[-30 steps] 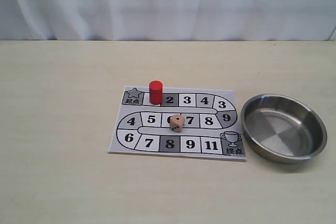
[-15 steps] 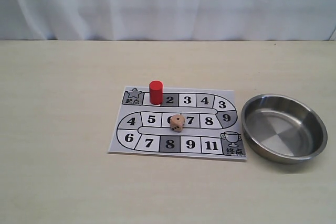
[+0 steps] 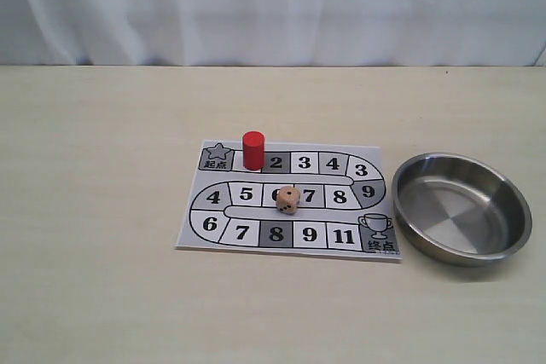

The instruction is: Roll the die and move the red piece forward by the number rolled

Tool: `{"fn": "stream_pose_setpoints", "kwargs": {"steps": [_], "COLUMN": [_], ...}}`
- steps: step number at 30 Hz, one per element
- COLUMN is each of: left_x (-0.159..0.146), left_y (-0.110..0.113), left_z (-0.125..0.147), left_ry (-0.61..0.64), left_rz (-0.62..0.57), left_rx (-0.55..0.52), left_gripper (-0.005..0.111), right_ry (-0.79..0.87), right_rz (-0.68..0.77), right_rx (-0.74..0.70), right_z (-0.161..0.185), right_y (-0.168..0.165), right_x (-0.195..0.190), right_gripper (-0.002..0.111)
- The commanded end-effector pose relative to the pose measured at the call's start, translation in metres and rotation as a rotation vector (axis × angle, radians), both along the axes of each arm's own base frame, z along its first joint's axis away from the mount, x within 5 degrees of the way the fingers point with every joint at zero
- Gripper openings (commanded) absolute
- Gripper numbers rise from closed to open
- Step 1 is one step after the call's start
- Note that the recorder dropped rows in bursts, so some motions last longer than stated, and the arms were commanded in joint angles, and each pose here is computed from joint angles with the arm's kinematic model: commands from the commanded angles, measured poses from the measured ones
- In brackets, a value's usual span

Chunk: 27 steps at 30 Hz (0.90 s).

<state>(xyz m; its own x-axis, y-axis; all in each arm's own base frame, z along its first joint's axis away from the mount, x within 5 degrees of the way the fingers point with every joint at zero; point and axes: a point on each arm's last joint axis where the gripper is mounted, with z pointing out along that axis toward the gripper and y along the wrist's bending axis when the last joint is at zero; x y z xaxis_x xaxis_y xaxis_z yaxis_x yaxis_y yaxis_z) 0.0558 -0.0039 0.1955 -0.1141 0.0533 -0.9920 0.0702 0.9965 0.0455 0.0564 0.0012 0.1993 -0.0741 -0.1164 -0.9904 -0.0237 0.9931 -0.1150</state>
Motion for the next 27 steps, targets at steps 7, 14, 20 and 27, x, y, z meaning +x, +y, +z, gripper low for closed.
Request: {"fn": "stream_pose_setpoints", "kwargs": {"steps": [7,14,20,27], "left_x": [0.0000,0.0000,0.0000,0.0000], "left_y": [0.0000,0.0000,0.0000,0.0000], "left_z": [-0.0001,-0.0001,-0.0001,-0.0001], "left_ry": [-0.009,-0.009,-0.009,-0.009], "left_rz": [0.000,0.000,0.000,0.000], "left_rx": [0.001,0.001,0.001,0.001], "left_gripper": [0.000,0.000,0.000,0.000], "right_ry": [0.053,0.046,0.046,0.046], "right_rz": [-0.004,-0.004,-0.004,-0.004], "right_rx": [0.045,0.045,0.045,0.045], "right_z": [-0.0057,-0.0051,-0.0051,-0.0051], "right_y": [0.0001,0.0001,0.0001,0.0001], "right_x": [-0.0006,-0.0006,-0.0006,-0.0006], "right_gripper": [0.004,0.004,0.004,0.004]}}
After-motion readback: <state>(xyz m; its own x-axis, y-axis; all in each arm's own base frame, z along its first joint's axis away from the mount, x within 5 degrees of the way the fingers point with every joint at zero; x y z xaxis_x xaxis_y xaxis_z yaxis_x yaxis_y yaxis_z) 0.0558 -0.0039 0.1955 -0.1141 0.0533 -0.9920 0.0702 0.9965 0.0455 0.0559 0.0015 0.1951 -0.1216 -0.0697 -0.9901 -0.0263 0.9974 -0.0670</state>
